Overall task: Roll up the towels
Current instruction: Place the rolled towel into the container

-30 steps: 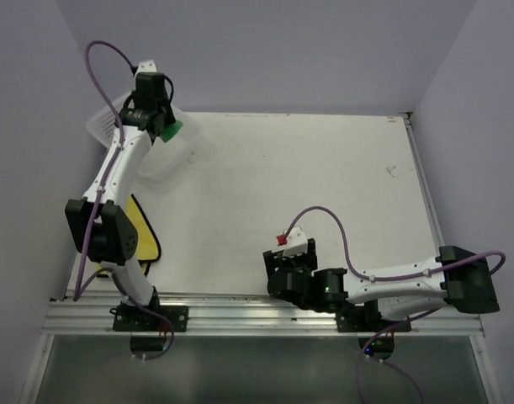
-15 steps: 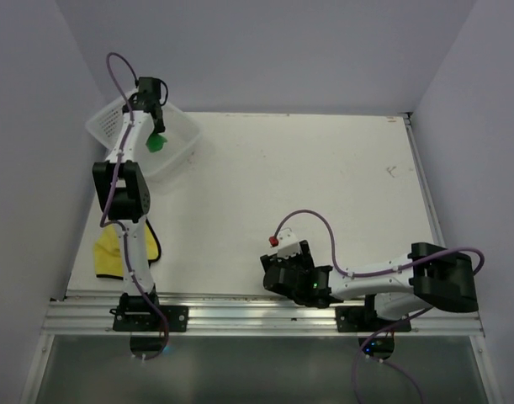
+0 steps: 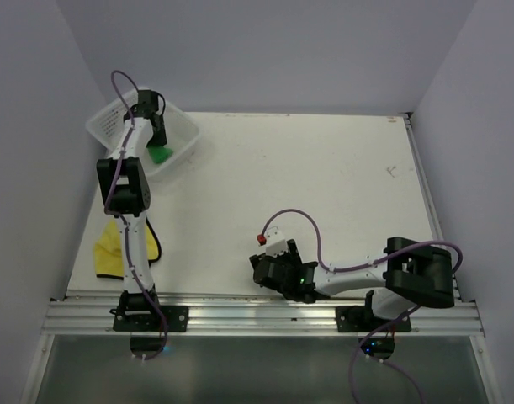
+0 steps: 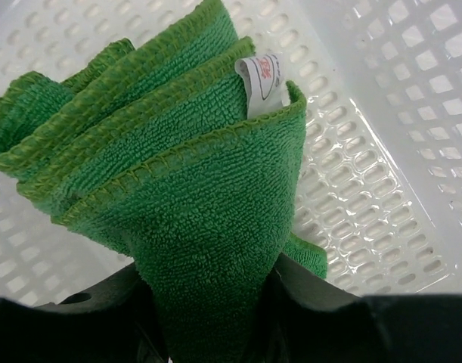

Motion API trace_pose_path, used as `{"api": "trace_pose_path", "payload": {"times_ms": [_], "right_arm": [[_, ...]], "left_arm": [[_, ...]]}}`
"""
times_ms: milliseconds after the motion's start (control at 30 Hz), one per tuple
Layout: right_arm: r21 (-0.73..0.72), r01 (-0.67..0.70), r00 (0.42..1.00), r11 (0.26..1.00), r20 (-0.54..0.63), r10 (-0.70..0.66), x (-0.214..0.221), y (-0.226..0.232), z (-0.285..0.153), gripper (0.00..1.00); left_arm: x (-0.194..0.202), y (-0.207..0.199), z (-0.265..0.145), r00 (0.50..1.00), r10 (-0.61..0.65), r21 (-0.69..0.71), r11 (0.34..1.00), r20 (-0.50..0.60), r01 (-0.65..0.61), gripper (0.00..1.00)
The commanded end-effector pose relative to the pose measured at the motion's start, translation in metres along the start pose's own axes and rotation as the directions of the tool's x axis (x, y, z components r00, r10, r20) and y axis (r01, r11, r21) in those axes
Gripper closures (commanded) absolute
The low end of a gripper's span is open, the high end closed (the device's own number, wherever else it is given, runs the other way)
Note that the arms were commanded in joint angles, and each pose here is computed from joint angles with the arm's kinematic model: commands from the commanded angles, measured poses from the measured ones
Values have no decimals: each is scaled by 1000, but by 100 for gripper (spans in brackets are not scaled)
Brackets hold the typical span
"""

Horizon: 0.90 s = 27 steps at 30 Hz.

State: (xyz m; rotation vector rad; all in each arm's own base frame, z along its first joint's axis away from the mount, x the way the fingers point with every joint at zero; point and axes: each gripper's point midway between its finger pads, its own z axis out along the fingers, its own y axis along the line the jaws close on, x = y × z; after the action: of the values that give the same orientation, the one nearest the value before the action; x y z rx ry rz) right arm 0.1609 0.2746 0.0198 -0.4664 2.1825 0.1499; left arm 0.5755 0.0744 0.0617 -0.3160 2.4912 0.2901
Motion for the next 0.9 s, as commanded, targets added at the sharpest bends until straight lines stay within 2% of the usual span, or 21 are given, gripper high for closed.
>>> {"api": "trace_pose_path", "payload": {"times_ms": [0,267,567,867], "right_arm": [[-22,-24,1000,999,-12,24,-7,8,8,15],[-41,-20,999,999,-38,18,-4,17,19,15],[-50,-14,998,999,-69,10,1,20,28,15],[-54,-13,997,998,-74,9,0,23,30,15]], "left_arm": [[-25,-16,4,996,-44,99,994,78,36,55],[-22,-40,24,992,-97,218,973,83,77,50],[0,-42,45,992,-123,233,966,29,113,33],[5,-41,38,991,-132,257,959,20,122,17]]}}
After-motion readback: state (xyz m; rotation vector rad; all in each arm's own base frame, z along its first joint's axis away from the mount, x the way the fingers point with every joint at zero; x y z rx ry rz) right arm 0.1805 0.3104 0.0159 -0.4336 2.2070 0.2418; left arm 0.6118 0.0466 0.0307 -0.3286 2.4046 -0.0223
